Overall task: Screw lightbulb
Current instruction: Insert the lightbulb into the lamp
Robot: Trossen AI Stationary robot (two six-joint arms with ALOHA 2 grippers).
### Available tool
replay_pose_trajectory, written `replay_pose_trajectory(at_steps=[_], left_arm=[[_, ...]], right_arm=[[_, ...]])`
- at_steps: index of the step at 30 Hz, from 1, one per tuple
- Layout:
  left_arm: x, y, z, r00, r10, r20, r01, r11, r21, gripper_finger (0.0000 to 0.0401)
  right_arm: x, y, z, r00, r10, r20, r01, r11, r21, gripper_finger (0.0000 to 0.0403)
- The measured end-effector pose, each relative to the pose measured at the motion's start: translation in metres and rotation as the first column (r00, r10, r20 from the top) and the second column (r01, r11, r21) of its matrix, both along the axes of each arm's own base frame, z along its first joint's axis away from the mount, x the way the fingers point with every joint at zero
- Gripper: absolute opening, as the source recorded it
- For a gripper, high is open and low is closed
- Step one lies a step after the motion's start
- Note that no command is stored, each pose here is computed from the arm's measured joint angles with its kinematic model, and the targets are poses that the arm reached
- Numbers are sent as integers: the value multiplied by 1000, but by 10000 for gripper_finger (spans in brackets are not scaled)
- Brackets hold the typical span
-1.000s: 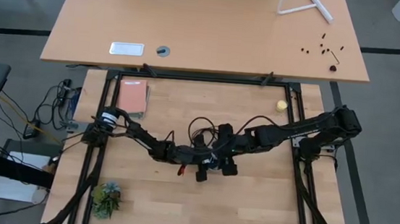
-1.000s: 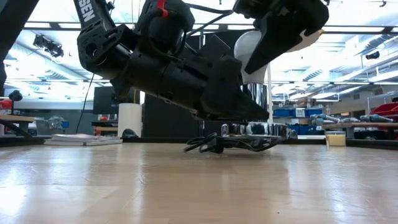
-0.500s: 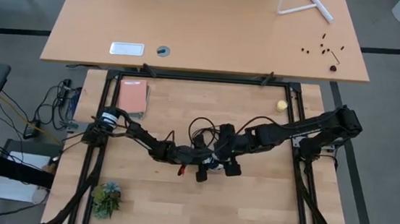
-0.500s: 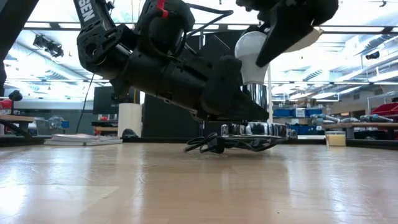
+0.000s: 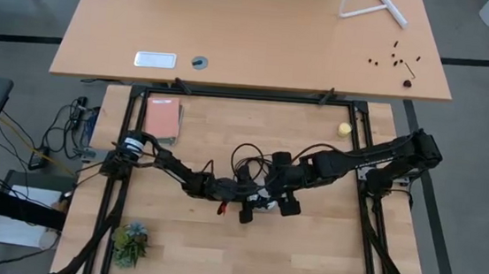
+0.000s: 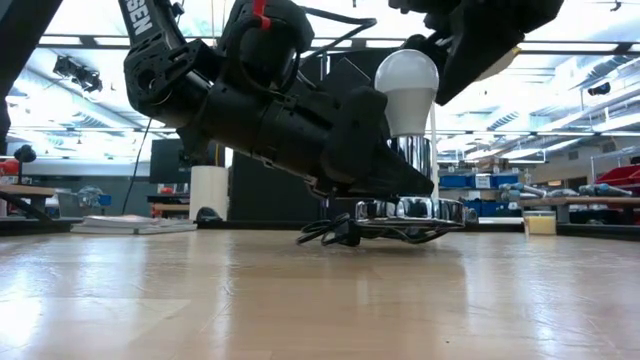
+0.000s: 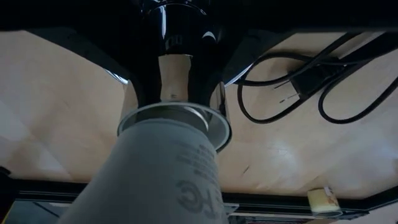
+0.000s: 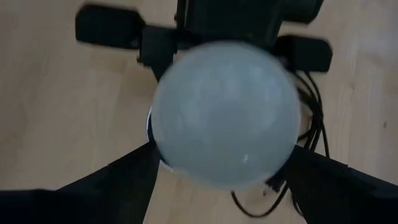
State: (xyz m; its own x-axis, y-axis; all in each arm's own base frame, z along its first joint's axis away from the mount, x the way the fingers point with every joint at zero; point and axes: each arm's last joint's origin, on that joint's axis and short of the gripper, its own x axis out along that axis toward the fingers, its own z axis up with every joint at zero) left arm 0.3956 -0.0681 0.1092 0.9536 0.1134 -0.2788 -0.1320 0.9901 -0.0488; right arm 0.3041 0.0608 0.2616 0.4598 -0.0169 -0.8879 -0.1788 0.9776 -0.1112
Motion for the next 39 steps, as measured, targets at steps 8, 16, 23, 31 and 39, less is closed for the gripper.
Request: replay_pose_trajectory(at_steps=[8,16,23,31,39], left_arm=[[-1,5,-4,999,20,-44,-21,1000,-15,195],[3,8,-3,997,39,-61,-42,999,-34,195],[20,5,13,995,30,-90,-29,1000,7,195],[24,5,18,996,50,-74,-50,999,0,195],[25,5,19,997,56,-58,-56,998,-5,195]], right_arm=[[-6,-1,7,997,-17,-73,14,999,-43,338],[-7,-2,6,997,-16,-78,12,999,-48,351],[-7,-2,6,997,-16,-79,12,999,-47,351],[-8,1,6,996,-3,-87,-1,999,-46,351],[-3,-3,2,995,18,-99,-26,997,-71,348]])
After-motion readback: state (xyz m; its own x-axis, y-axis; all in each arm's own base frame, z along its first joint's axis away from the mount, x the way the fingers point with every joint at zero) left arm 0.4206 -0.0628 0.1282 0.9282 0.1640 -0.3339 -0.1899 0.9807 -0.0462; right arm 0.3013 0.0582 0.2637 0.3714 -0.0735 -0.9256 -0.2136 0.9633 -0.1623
